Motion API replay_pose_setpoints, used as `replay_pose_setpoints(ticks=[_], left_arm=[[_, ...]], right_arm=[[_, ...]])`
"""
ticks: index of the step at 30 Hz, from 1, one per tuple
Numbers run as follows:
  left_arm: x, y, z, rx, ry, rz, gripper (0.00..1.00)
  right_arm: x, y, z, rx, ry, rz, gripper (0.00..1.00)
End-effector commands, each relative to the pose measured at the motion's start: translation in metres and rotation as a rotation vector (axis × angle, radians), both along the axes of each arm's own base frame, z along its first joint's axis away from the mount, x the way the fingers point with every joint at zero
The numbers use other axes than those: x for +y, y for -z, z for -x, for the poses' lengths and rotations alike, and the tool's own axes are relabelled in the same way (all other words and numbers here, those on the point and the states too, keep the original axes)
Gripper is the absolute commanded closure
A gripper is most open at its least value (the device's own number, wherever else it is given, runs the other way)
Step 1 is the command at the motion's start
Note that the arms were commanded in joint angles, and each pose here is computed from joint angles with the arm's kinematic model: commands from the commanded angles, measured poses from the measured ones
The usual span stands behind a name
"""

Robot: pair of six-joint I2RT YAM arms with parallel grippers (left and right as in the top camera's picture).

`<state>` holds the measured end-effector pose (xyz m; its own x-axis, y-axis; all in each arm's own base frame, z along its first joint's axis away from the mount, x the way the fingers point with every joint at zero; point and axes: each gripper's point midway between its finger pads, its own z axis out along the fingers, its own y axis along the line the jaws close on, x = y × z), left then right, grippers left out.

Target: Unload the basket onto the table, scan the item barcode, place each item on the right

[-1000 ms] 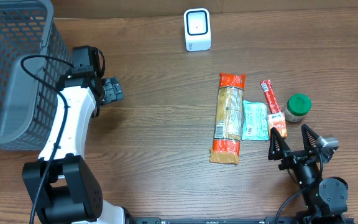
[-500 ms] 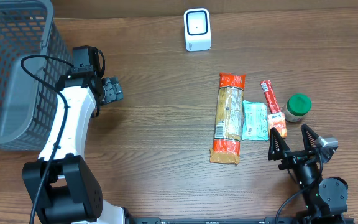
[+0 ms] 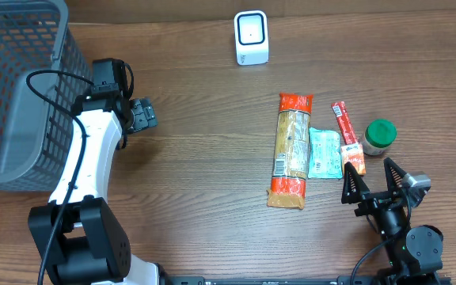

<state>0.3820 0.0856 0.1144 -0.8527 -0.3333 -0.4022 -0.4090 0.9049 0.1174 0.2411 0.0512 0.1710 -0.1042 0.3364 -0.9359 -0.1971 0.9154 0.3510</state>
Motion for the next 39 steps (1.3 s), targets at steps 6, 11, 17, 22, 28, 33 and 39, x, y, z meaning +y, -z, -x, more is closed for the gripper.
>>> replay_pose_setpoints(ticks=[6, 11, 17, 22, 28, 33, 39], left_arm=[[0.003, -0.008, -0.004, -0.02, 0.005, -0.016, 0.0], [0.003, -0.023, -0.003, -0.06, 0.005, -0.021, 0.0], [0.001, -0.101, 0.01, -0.27, 0.003, -0.048, 0.0], [-0.003, -0.185, 0.045, -0.511, 0.001, -0.078, 0.0], [-0.011, -0.265, 0.106, -0.781, -0.001, -0.112, 0.0], [-0.016, -0.299, 0.146, -0.918, -0.002, -0.129, 0.0], [-0.017, -0.305, 0.158, -0.949, -0.002, -0.133, 0.0]], right_arm=[[-0.001, 0.001, 0.0, -0.006, 0.006, 0.005, 0.0], [-0.001, 0.002, 0.0, -0.005, 0.006, 0.005, 0.0], [-0.001, 0.001, 0.0, -0.006, 0.006, 0.005, 0.0], [-0.001, 0.001, 0.0, -0.006, 0.006, 0.005, 0.0], [-0.001, 0.002, 0.0, -0.005, 0.006, 0.005, 0.0], [-0.001, 0.001, 0.0, -0.006, 0.006, 0.005, 0.0], [-0.001, 0.001, 0.0, -0.006, 0.006, 0.005, 0.0]])
